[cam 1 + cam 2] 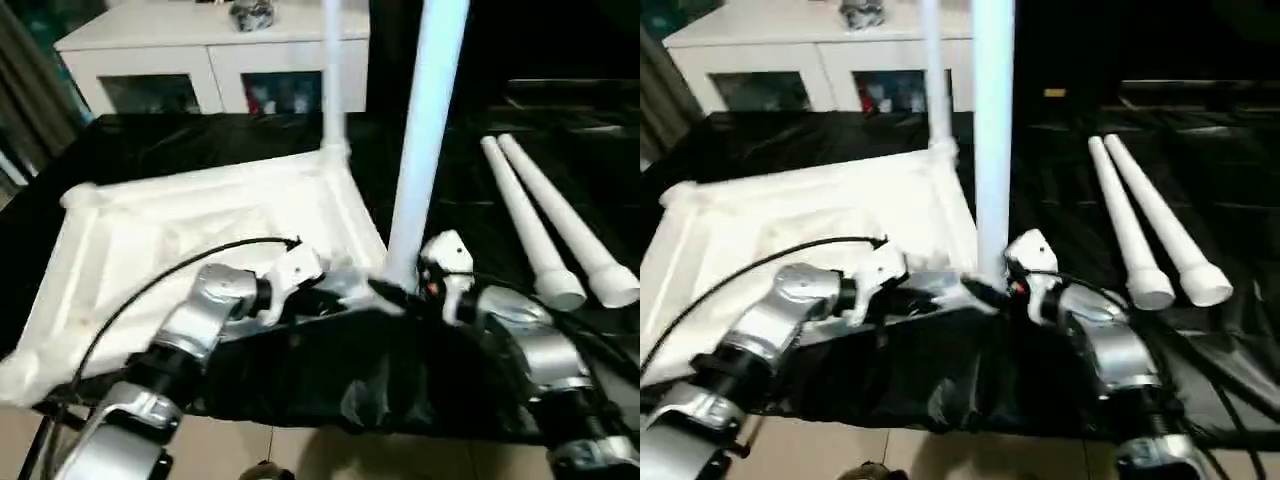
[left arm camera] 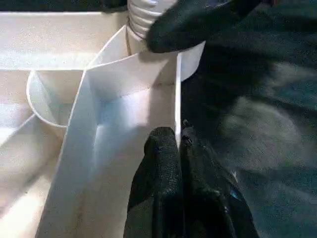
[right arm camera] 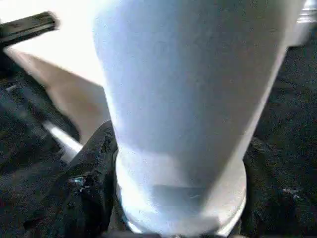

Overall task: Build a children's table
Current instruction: Rotate leg to tighten

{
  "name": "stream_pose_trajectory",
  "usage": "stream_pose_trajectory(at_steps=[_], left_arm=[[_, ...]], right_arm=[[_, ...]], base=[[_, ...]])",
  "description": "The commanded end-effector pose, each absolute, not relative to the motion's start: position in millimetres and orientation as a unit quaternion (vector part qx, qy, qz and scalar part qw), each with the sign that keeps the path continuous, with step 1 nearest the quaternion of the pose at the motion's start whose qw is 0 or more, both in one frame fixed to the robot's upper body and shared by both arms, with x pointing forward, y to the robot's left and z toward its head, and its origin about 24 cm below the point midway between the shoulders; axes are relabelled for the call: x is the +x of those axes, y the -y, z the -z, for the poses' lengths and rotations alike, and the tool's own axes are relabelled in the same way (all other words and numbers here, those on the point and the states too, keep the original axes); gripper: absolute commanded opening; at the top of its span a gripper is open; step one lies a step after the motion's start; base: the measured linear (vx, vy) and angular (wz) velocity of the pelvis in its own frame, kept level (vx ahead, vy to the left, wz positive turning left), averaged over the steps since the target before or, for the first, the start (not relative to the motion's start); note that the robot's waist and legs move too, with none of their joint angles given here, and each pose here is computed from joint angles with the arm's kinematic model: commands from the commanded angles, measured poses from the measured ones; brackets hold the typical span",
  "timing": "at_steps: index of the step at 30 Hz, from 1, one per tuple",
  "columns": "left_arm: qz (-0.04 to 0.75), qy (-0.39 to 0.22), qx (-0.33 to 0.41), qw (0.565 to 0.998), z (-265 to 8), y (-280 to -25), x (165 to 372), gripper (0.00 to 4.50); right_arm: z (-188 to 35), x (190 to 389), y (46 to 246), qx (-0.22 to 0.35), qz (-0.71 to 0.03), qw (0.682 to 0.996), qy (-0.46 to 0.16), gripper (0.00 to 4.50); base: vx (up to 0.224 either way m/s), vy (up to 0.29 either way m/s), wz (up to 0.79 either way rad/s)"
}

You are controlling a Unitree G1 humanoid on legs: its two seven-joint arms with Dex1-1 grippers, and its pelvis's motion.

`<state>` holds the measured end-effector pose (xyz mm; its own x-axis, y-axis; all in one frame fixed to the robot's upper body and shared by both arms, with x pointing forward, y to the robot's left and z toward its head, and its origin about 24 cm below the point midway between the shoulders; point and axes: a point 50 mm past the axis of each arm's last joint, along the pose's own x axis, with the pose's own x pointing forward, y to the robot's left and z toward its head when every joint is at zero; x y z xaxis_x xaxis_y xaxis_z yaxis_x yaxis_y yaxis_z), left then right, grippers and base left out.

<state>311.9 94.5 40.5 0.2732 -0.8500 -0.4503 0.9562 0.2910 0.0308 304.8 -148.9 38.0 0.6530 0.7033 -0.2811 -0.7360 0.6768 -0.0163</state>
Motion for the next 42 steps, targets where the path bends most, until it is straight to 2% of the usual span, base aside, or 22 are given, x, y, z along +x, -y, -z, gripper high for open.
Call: stream_pose_trajectory(at_steps=[1, 4, 9, 10, 12, 14, 16, 19, 25, 31, 33, 34, 36, 37, 42], left_arm=[[0.539, -0.144, 0.15, 0.816, -47.2, -62.2, 316.9, 0.0], [0.526, -0.135, 0.15, 0.826, -47.2, -38.4, 314.7, 0.0], [0.529, -0.128, 0.154, 0.825, -49.0, -26.9, 313.9, 0.0], [0.532, -0.124, 0.157, 0.823, -49.9, -23.8, 313.8, 0.0], [0.542, -0.119, 0.162, 0.816, -51.3, -24.6, 314.1, 0.0], [0.552, -0.117, 0.168, 0.809, -51.1, -29.5, 313.6, 0.0], [0.558, -0.116, 0.171, 0.804, -50.7, -33.8, 312.5, 0.0], [0.566, -0.117, 0.177, 0.796, -49.4, -40.3, 310.6, 0.0], [0.592, -0.124, 0.193, 0.773, -46.9, -59.6, 306.6, 0.0], [0.634, -0.132, 0.197, 0.736, -48.9, -93.0, 299.8, 0.0], [0.636, -0.133, 0.197, 0.734, -49.1, -94.2, 299.5, 0.0], [0.641, -0.135, 0.2, 0.729, -49.4, -97.9, 298.8, 0.0], [0.646, -0.138, 0.203, 0.722, -49.7, -102.6, 298.4, 0.0], [0.648, -0.14, 0.204, 0.72, -50.2, -105.2, 298.9, 0.0], [0.653, -0.144, 0.208, 0.714, -51.7, -109.6, 301.2, 0.0]], right_arm=[[-20.3, 307.5, 113.6, -0.035, -0.339, 0.929, -0.144, 2.79], [-21.1, 313.1, 95.6, -0.016, -0.273, 0.953, -0.131, 2.79], [-24.4, 313.8, 85.4, -0.017, -0.261, 0.958, -0.113, 2.79], [-25.5, 313.9, 83.1, -0.008, -0.261, 0.96, -0.107, 3.13], [-28.8, 315.8, 86.7, 0.004, -0.266, 0.959, -0.098, 3.48], [-32.3, 317.5, 91.9, 0.003, -0.272, 0.958, -0.09, 3.58], [-35.0, 318.8, 96.3, -0.007, -0.273, 0.958, -0.082, 3.88], [-37.1, 318.0, 102.3, -0.03, -0.288, 0.954, -0.075, 3.88], [-40.9, 309.1, 121.5, -0.067, -0.369, 0.924, -0.075, 3.88], [-45.1, 282.8, 141.7, -0.096, -0.548, 0.824, -0.108, 3.88], [-45.4, 281.4, 142.6, -0.095, -0.556, 0.819, -0.111, 3.88], [-46.1, 277.4, 145.2, -0.093, -0.579, 0.801, -0.121, 3.88], [-46.8, 272.9, 148.0, -0.093, -0.606, 0.779, -0.134, 3.55], [-46.8, 270.7, 149.2, -0.094, -0.62, 0.766, -0.143, 3.55], [-46.6, 268.2, 151.3, -0.097, -0.645, 0.74, -0.163, 3.11]], base=[[0.0, 0.0, 0.0], [0.0, 0.0, 0.0], [0.0, 0.0, 0.0], [0.0, 0.0, 0.0], [0.0, 0.0, 0.0], [0.0, 0.0, 0.0], [0.0, 0.0, 0.0], [0.0, 0.0, 0.0], [0.0, 0.0, 0.0], [0.0, 0.0, 0.0], [0.0, 0.0, 0.0], [0.0, 0.0, 0.0], [0.0, 0.0, 0.0], [0.0, 0.0, 0.0], [0.0, 0.0, 0.0]])
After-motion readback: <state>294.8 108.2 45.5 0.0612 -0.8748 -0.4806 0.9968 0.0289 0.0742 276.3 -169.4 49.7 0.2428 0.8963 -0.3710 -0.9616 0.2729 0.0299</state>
